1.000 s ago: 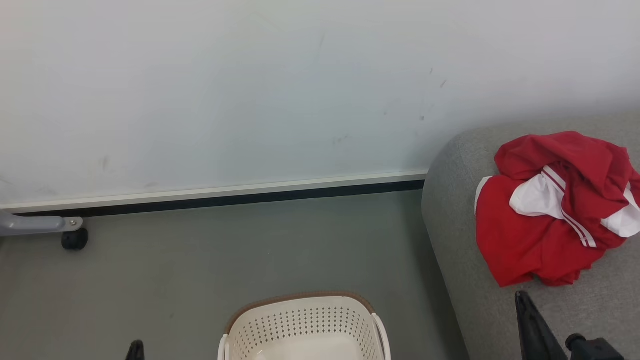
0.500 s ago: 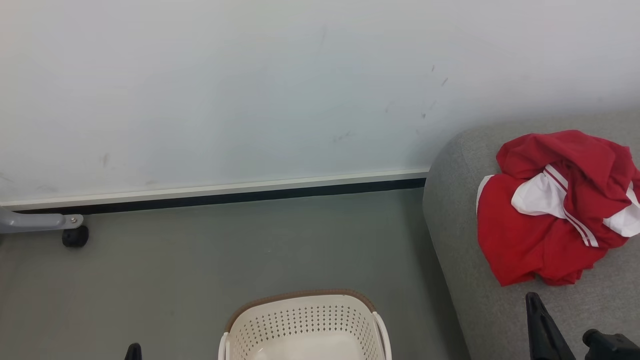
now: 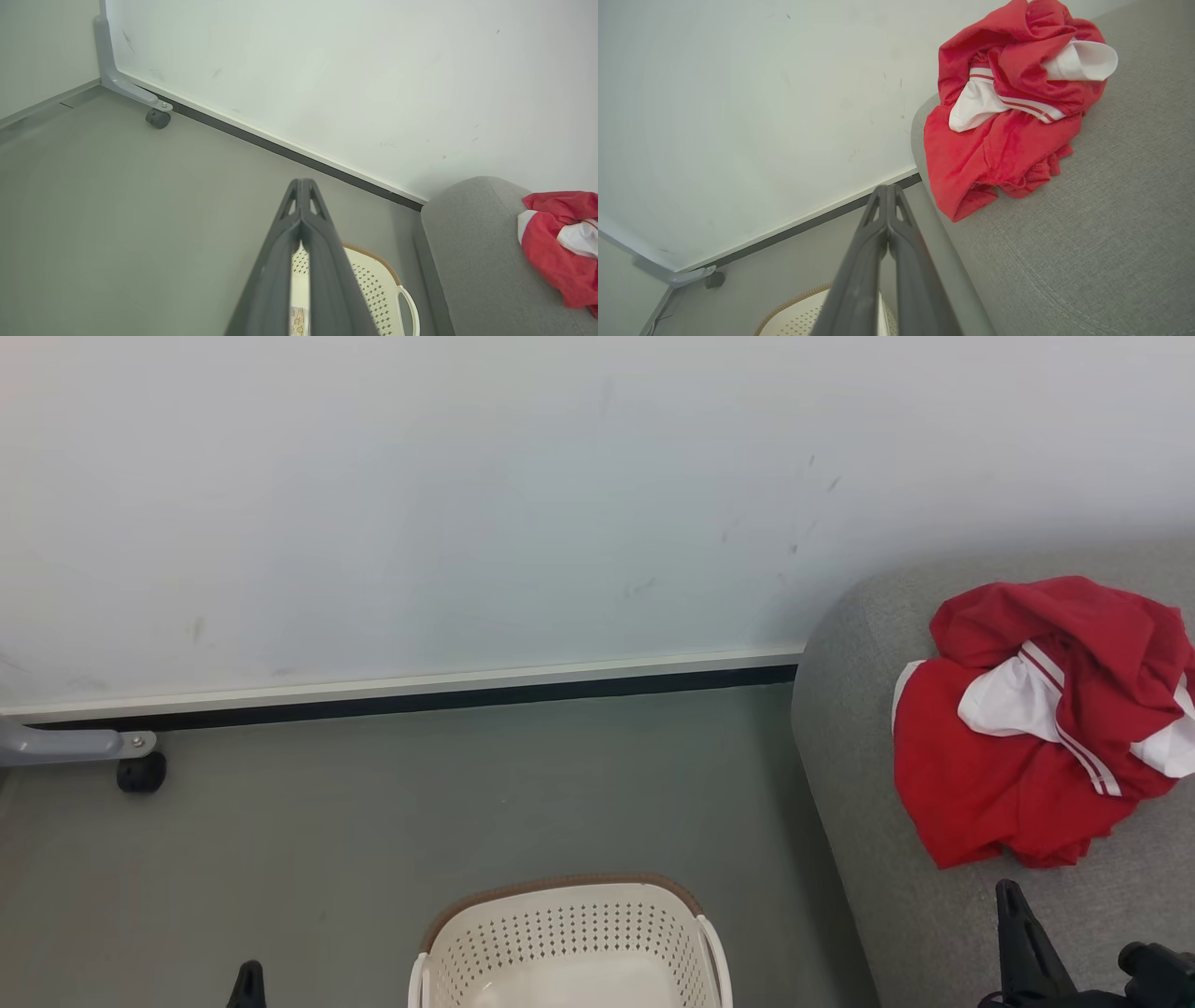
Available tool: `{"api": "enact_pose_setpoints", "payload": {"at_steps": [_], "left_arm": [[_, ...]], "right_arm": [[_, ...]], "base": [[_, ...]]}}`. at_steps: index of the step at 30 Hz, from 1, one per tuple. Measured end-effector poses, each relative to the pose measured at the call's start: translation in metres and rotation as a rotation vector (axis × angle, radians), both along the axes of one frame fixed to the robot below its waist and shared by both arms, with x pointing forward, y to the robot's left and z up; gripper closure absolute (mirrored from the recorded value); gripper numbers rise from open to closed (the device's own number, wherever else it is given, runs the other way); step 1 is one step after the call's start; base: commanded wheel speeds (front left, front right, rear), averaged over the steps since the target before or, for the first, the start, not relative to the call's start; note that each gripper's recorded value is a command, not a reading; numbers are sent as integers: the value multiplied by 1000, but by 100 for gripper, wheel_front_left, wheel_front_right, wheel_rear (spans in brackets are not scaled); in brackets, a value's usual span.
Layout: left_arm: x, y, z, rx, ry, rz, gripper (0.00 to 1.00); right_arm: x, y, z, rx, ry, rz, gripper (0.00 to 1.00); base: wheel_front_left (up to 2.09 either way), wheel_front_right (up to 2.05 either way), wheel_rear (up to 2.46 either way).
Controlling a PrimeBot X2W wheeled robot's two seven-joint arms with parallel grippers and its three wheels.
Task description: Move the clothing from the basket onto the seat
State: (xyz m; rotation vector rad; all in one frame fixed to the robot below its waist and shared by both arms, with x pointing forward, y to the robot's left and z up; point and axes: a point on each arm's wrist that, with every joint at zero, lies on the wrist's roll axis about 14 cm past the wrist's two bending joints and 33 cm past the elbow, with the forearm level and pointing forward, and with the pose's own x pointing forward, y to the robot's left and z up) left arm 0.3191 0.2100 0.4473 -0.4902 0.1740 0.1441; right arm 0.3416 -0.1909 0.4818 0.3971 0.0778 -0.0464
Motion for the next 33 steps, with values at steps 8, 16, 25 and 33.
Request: {"api": "enact_pose_setpoints", "payload": {"at_steps": [8, 16, 25, 33], "left_arm": [[5, -1, -1, -95, 7, 15, 100], [10, -1, -1, -203, 10, 29, 100], [16, -3, -1, -310, 7, 38, 100], [21, -6, 1, -423, 0, 47, 100]], "right_arm": [[5, -3, -2, 114, 21, -19, 100], [7, -5, -7, 221, 43, -35, 100], [11, -8, -10, 347, 56, -50, 100], [16, -9, -9, 456, 59, -61, 100]], "base": [[0, 0, 0], [0, 0, 0], [0, 0, 0], [0, 0, 0]]}}
